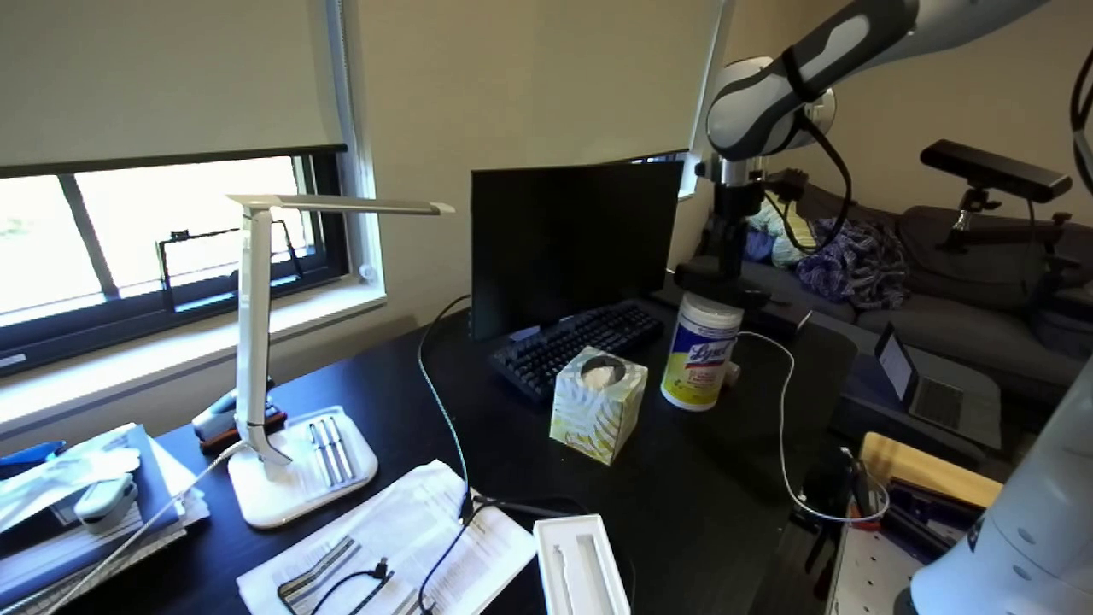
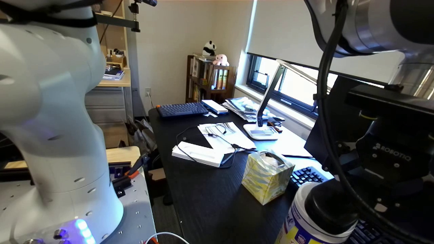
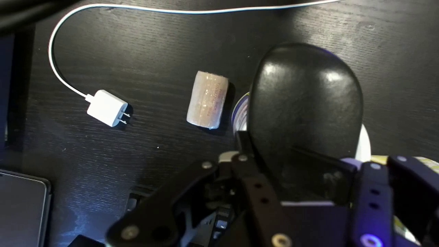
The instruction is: Remove the mouse from the top of the Lysol container
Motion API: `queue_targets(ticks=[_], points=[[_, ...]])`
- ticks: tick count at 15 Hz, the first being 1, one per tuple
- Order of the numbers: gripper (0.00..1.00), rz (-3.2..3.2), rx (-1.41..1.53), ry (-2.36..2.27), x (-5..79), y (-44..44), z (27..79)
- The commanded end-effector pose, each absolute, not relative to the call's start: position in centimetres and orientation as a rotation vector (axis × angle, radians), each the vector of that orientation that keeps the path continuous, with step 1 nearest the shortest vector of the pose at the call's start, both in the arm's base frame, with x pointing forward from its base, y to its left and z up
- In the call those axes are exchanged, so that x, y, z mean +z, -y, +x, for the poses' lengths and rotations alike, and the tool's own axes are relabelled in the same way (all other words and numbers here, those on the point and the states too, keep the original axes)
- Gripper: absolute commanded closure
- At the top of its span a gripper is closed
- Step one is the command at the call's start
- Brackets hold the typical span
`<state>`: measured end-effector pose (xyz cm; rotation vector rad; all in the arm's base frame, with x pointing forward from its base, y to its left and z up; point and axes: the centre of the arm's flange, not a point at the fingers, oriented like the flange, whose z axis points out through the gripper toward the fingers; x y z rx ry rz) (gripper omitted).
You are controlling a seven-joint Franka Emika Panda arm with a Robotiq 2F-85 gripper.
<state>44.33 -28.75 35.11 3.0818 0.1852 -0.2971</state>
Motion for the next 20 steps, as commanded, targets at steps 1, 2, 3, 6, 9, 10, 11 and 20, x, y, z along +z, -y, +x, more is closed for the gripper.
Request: queue_targets(ticks=[1, 2, 3, 6, 9, 10, 11, 20], points=[[0.53, 3.063, -0.281, -0.227, 34.3, 28.6, 43.5], [0.57, 3.062, -0.281, -0.230, 34.2, 28.6, 43.5], [0.56, 3.061, -0.278, -0.234, 34.2, 28.6, 43.4], [0.39, 3.062, -0.276, -0.237, 34.0, 28.5, 43.3], [0.20, 3.065, -0.278, -0.237, 34.0, 28.6, 43.2], [0.13, 3.066, -0.278, -0.238, 34.0, 28.6, 43.1], [0.07, 3.068, -0.275, -0.240, 34.1, 28.6, 43.0], [0.00, 3.115, -0.139, -0.206, 38.3, 29.2, 40.8]])
